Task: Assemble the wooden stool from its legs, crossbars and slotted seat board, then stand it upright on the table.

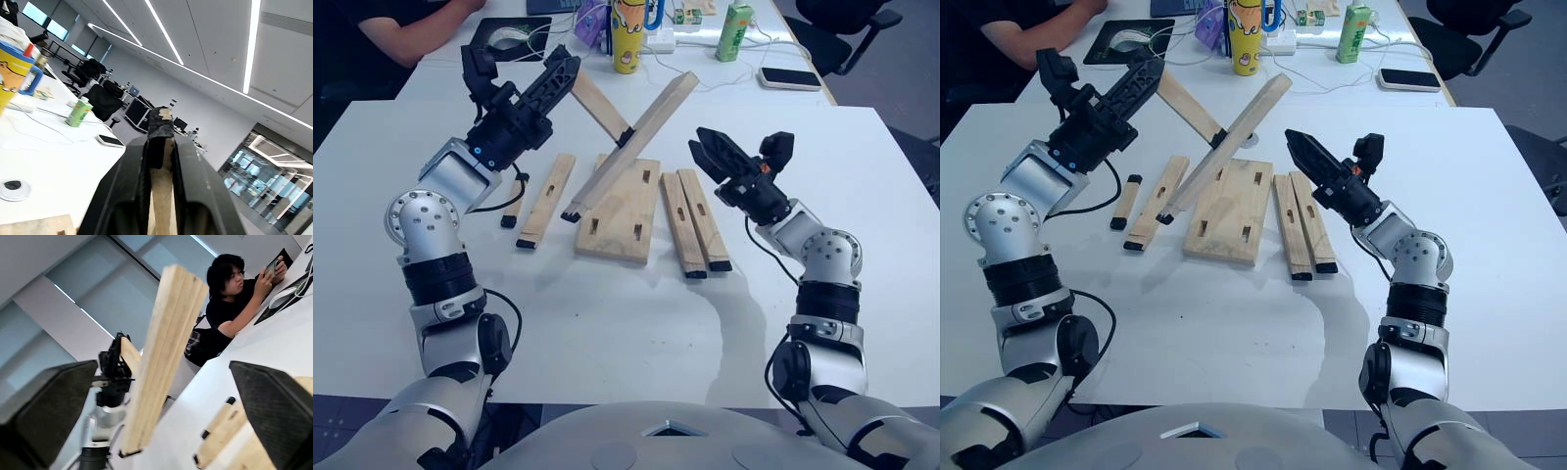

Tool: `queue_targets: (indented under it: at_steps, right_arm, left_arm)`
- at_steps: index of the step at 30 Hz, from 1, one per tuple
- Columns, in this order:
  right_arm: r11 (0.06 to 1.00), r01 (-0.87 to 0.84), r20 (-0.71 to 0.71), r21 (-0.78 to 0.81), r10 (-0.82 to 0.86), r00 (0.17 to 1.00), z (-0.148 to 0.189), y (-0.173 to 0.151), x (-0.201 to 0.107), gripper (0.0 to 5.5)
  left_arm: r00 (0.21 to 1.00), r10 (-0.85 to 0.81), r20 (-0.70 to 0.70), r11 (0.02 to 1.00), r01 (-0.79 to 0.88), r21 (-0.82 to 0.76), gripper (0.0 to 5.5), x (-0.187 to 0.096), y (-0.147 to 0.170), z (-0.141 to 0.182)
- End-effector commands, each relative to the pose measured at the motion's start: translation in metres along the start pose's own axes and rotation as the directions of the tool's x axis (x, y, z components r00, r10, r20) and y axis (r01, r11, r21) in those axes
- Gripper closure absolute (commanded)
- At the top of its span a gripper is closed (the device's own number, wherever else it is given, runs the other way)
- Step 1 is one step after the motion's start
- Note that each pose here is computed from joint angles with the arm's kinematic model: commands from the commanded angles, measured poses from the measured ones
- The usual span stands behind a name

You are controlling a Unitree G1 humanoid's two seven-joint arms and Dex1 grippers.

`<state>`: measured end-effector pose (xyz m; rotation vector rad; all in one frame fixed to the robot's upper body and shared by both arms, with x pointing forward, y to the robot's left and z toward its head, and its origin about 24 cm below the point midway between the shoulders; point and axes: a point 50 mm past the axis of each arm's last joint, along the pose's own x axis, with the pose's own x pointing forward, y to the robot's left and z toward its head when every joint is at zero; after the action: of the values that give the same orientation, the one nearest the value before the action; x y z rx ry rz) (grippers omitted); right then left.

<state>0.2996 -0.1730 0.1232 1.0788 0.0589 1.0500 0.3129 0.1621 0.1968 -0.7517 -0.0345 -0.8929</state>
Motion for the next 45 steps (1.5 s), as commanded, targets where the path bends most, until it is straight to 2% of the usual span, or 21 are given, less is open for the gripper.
queue_targets:
  at_steps: [1,9,18,24,33,38,39,45]
  right_arm:
    - [0.996,-0.062,0.042,0.056,0.060,0.997,0.002,0.007,0.007,0.44]
    - [0.997,-0.054,-0.004,0.049,0.055,0.999,-0.006,0.004,0.014,0.44]
    - [0.993,-0.101,0.019,0.056,0.100,0.995,-0.001,0.007,0.020,0.44]
    - [0.977,-0.188,-0.007,0.102,0.190,0.982,-0.002,0.016,0.015,1.21]
    - [0.975,-0.190,-0.034,0.119,0.195,0.980,-0.006,0.015,0.012,2.63]
    - [0.980,-0.164,-0.046,0.111,0.170,0.984,-0.007,0.012,0.011,3.39]
    - [0.981,-0.160,-0.047,0.109,0.166,0.985,-0.007,0.012,0.010,3.46]
    - [0.987,-0.128,-0.042,0.098,0.133,0.990,-0.006,0.008,0.007,3.46]
  left_arm:
    - [1.000,-0.025,-0.010,0.999,0.025,-0.034,5.06,0.002,-0.001,-0.002]
    - [0.998,-0.066,-0.009,0.993,0.064,-0.098,5.06,0.006,-0.005,-0.009]
    - [0.993,-0.106,-0.047,0.982,0.097,-0.159,5.06,0.005,-0.007,-0.019]
    - [0.993,-0.097,-0.060,0.976,0.083,-0.200,5.06,0.003,-0.001,-0.020]
    - [0.991,-0.108,-0.075,0.970,0.089,-0.226,5.06,0.001,0.001,-0.021]
    - [0.990,-0.097,-0.104,0.985,0.081,-0.150,5.06,0.001,-0.001,-0.021]
    - [0.989,-0.097,-0.110,0.987,0.081,-0.138,4.70,0.001,-0.001,-0.022]
    - [0.986,-0.139,-0.088,0.981,0.124,-0.151,3.85,-0.002,-0.006,-0.019]
